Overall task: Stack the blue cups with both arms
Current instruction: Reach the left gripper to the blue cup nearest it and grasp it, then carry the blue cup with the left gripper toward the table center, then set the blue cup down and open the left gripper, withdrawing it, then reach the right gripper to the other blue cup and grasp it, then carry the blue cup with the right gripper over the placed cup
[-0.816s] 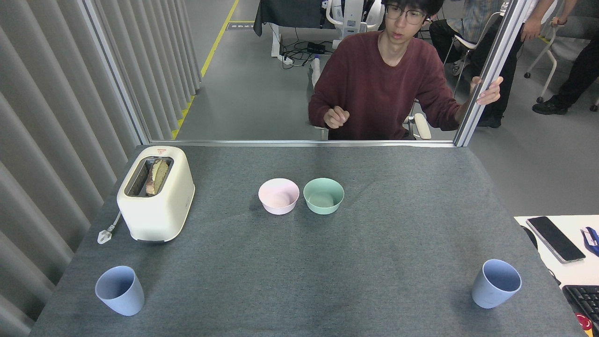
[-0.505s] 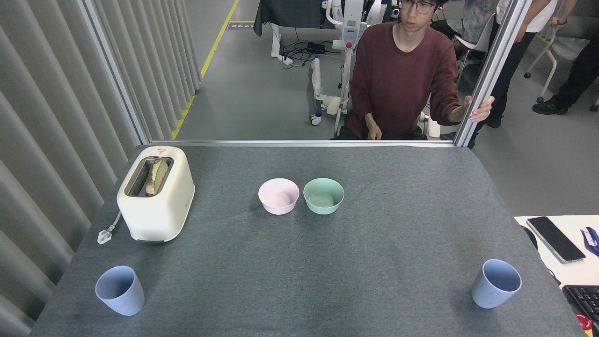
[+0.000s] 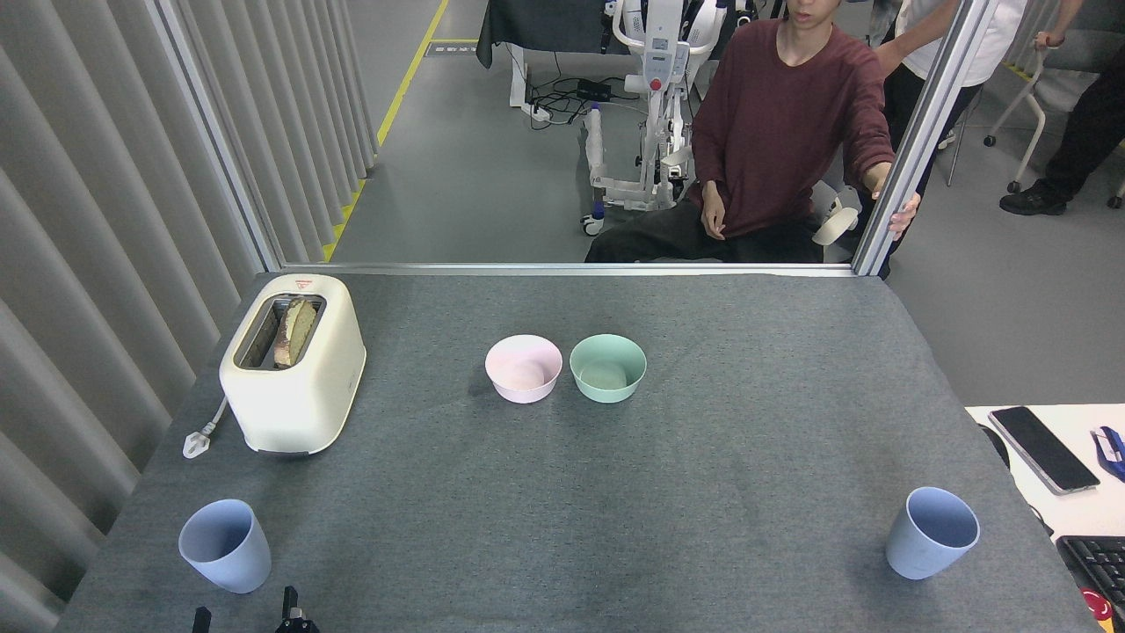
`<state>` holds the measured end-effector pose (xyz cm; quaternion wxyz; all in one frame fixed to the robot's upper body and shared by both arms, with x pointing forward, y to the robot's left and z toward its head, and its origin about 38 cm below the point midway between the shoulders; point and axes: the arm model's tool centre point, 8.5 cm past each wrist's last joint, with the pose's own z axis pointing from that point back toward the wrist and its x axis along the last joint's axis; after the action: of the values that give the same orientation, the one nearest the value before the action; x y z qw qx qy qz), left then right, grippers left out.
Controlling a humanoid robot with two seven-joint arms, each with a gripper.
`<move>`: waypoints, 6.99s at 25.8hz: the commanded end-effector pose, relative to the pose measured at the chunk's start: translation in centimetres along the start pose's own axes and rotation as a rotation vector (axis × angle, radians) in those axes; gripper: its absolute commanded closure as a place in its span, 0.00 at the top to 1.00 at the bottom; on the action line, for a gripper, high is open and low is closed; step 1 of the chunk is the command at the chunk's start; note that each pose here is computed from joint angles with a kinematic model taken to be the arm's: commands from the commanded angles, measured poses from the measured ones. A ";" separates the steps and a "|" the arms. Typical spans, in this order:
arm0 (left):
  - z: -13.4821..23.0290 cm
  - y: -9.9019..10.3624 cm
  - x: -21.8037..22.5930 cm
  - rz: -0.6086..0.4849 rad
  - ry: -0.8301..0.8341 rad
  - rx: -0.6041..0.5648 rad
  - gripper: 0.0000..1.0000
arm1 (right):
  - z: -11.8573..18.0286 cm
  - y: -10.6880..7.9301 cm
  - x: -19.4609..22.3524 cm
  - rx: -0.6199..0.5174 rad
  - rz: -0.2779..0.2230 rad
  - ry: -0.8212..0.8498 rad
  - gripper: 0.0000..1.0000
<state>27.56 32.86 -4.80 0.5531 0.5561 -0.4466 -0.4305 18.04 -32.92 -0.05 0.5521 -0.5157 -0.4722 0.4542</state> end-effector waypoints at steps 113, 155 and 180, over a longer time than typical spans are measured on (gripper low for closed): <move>-3.9 2.8 -0.5 0.114 -0.173 0.124 1.00 | -16.1 2.3 -5.7 0.057 0.029 0.106 1.00; -2.4 1.9 0.2 0.124 -0.179 0.103 1.00 | -9.7 -6.2 26.0 -0.136 0.001 -0.703 0.53; -2.5 1.8 -0.3 0.116 -0.177 0.098 1.00 | -9.5 -5.3 28.1 -0.112 0.014 -0.756 0.54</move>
<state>29.93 33.77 -2.96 0.5071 0.5154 -0.5460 -0.4231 31.57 -6.71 6.70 0.3053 -0.3446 -0.6642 0.5889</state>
